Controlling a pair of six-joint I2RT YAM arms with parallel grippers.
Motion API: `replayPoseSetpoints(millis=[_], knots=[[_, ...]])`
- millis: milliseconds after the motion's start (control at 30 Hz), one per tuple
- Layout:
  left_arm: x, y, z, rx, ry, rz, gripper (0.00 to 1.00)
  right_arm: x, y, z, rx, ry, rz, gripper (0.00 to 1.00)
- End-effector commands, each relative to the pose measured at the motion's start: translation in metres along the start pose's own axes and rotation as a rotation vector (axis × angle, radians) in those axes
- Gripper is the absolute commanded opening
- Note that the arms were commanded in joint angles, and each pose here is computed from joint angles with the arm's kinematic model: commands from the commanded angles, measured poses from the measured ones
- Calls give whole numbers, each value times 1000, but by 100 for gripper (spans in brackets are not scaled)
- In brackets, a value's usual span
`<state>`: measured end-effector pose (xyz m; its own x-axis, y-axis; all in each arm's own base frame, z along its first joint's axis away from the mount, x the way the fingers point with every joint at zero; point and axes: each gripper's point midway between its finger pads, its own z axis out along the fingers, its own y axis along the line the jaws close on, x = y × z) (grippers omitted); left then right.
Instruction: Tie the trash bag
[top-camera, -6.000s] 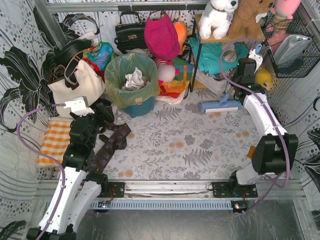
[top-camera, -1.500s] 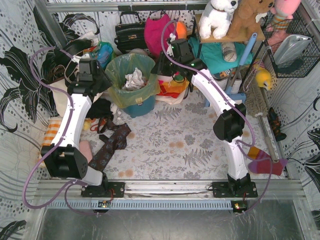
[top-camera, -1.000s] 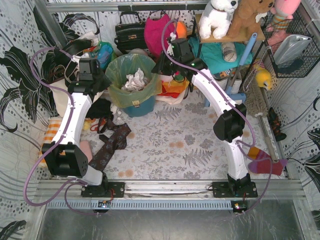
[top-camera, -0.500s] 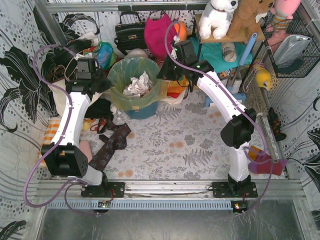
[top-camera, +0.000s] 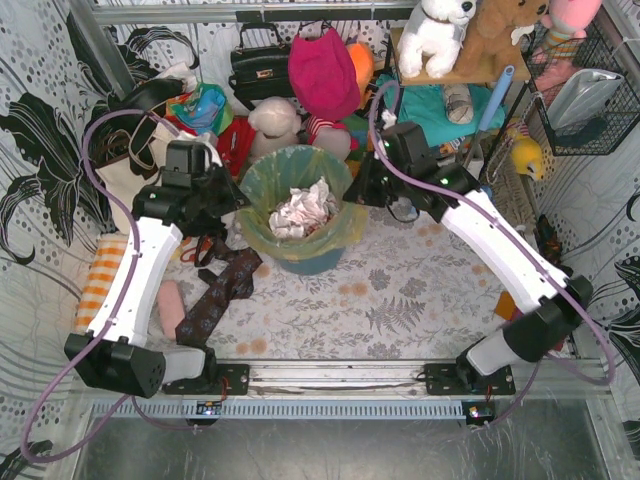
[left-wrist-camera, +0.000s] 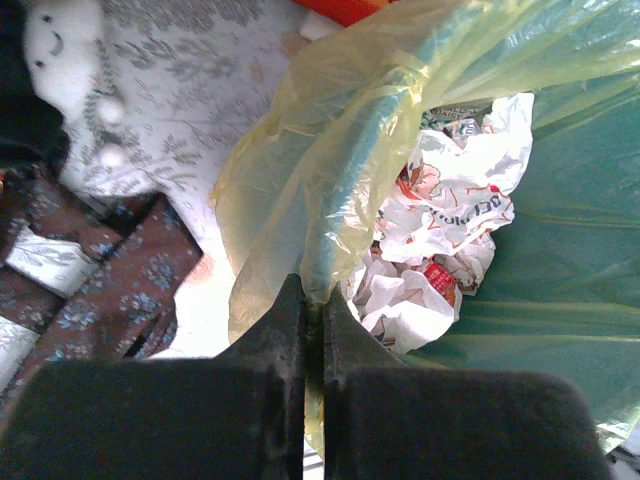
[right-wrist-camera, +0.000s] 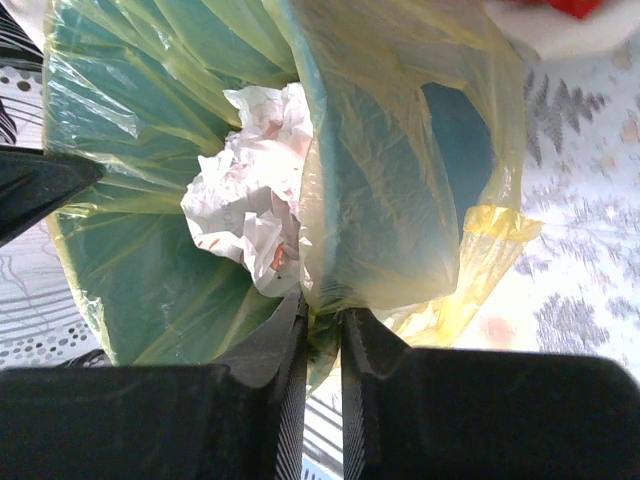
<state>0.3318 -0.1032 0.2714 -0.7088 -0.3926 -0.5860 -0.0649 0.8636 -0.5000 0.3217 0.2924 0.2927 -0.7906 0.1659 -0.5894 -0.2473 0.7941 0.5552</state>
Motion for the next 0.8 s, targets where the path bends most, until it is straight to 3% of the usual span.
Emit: replayPoseSetpoints(millis=[0, 133, 333, 767], knots=[[32, -52, -23, 194, 63, 47, 0, 24, 12, -38, -71, -3, 27, 0], [66, -75, -40, 286, 137, 64, 0, 52, 2, -67, -80, 21, 77, 0], [85, -96, -71, 363, 152, 36, 0, 79, -10, -110, -74, 36, 103, 0], [143, -127, -98, 502, 281, -33, 0, 117, -22, -145, -75, 109, 175, 0]])
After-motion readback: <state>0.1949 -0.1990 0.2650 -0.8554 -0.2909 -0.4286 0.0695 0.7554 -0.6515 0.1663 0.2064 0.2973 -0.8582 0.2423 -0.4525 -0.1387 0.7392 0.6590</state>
